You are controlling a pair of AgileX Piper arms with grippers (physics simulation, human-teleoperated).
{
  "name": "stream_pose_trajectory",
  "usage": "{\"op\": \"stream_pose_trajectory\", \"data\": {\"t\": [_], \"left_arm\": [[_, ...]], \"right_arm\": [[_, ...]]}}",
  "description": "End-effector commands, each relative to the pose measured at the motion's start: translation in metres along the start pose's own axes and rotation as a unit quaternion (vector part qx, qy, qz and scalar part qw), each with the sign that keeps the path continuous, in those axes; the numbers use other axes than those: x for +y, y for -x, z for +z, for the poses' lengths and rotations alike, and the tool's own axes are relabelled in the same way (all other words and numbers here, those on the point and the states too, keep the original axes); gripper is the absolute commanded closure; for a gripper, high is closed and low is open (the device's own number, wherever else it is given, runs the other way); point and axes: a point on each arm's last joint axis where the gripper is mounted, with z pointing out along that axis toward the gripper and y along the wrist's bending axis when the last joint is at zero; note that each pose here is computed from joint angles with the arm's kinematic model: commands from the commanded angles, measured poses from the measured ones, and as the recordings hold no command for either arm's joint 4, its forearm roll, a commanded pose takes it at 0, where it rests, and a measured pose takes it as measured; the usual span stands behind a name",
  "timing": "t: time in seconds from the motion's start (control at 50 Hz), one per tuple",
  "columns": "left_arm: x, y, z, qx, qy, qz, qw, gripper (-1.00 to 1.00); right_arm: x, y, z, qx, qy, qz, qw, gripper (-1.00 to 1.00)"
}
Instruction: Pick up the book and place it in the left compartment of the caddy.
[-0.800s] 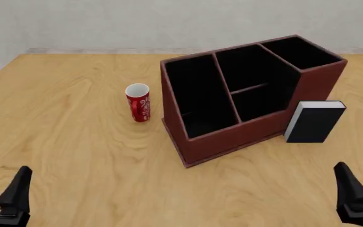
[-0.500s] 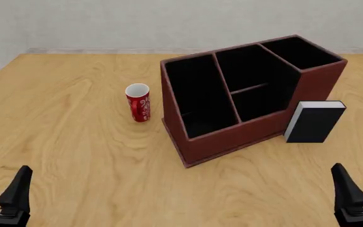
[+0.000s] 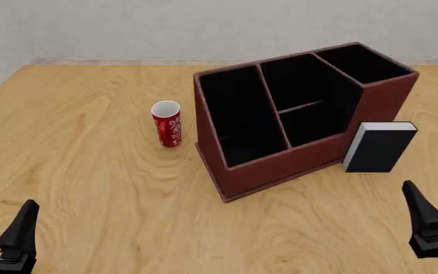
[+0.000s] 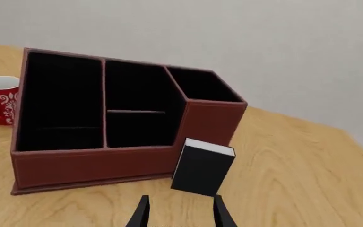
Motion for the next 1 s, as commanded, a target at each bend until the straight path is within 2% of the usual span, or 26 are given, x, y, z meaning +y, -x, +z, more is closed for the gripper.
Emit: {"op": "stream_pose_trajectory", "data": {"t": [0.02, 0.12, 0.18, 0.22, 0.24, 0.3, 0.38, 0.52, 0.6, 0.62, 0.68, 0.7, 0.78, 0.92, 1.0], "left_arm": [[0.0, 0.0, 0.0, 0.0, 0.0, 0.0, 1.0, -1.0], [0.0, 0.0, 0.0, 0.0, 0.0, 0.0, 1.0, -1.0], [0.0, 0.0, 0.0, 0.0, 0.0, 0.0, 1.0, -1.0], [0.0, 0.0, 0.0, 0.0, 0.0, 0.0, 1.0, -1.0], [0.0, 0.0, 0.0, 0.0, 0.0, 0.0, 1.0, -1.0], [0.0, 0.0, 0.0, 0.0, 0.0, 0.0, 1.0, -1.0], [0.0, 0.0, 0.0, 0.0, 0.0, 0.0, 1.0, -1.0], [0.0, 0.0, 0.0, 0.0, 0.0, 0.0, 1.0, -1.0], [0.0, 0.0, 0.0, 0.0, 0.0, 0.0, 1.0, -1.0], [0.0, 0.0, 0.0, 0.0, 0.0, 0.0, 1.0, -1.0], [0.0, 0.0, 0.0, 0.0, 0.0, 0.0, 1.0, -1.0], [0.0, 0.0, 0.0, 0.0, 0.0, 0.0, 1.0, -1.0], [0.0, 0.0, 0.0, 0.0, 0.0, 0.0, 1.0, -1.0], [0.0, 0.0, 0.0, 0.0, 0.0, 0.0, 1.0, -1.0], [0.0, 0.0, 0.0, 0.0, 0.0, 0.0, 1.0, -1.0]], "right_arm": [[-0.005, 0.017, 0.012, 0.034, 0.006, -0.052, 0.998, -1.0], [-0.007, 0.028, 0.015, 0.047, 0.016, -0.074, 0.996, -1.0], [-0.007, 0.033, 0.02, 0.069, 0.036, -0.097, 0.9922, -1.0], [-0.007, 0.034, 0.02, 0.069, 0.036, -0.097, 0.9922, -1.0], [-0.007, 0.036, 0.021, 0.077, 0.044, -0.112, 0.9898, -1.0], [-0.008, 0.043, 0.025, 0.087, 0.052, -0.132, 0.986, -1.0], [-0.009, 0.048, 0.028, 0.095, 0.055, -0.145, 0.9833, -1.0], [-0.013, 0.056, 0.036, 0.118, 0.065, -0.189, 0.9727, -1.0], [-0.014, 0.06, 0.037, 0.121, 0.065, -0.192, 0.9717, -1.0], [-0.015, 0.065, 0.039, 0.131, 0.073, -0.218, 0.9645, -1.0], [-0.017, 0.069, 0.041, 0.137, 0.074, -0.22, 0.963, -1.0], [-0.017, 0.068, 0.042, 0.142, 0.079, -0.233, 0.9588, -1.0], [-0.017, 0.069, 0.045, 0.156, 0.089, -0.247, 0.9523, -1.0], [-0.019, 0.07, 0.049, 0.178, 0.103, -0.287, 0.9355, -1.0], [-0.018, 0.068, 0.047, 0.193, 0.123, -0.314, 0.9214, -1.0]]}}
